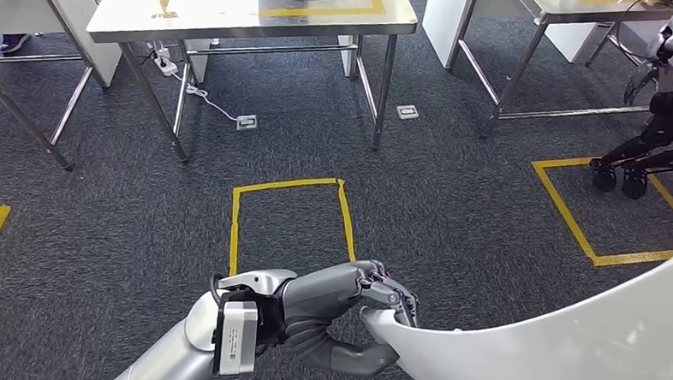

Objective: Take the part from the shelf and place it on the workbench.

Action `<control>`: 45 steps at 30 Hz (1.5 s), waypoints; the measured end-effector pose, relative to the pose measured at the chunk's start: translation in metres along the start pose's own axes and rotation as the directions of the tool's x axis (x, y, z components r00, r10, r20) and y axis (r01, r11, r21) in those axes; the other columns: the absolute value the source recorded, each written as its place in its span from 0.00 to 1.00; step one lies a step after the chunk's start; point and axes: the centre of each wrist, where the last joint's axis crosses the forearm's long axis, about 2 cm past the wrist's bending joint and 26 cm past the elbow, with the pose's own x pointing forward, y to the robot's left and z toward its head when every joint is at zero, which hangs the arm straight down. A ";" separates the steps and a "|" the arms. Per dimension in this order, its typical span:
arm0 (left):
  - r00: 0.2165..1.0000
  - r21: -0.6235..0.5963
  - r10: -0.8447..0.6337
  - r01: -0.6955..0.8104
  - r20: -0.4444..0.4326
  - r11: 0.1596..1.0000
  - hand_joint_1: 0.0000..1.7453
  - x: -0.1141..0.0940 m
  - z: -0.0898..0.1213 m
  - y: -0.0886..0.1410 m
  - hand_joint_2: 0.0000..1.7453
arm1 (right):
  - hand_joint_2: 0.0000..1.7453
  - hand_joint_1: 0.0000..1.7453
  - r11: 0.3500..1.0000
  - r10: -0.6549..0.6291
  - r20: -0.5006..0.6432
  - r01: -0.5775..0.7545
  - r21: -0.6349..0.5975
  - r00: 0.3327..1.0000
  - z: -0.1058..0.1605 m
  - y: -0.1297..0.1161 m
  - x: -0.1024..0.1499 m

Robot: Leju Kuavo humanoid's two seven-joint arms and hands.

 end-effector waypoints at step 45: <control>1.000 0.002 -0.001 0.001 -0.005 1.000 1.00 0.000 0.004 -0.001 1.00 | 0.00 0.00 1.000 0.017 0.004 -0.017 0.002 1.000 0.000 -0.003 0.000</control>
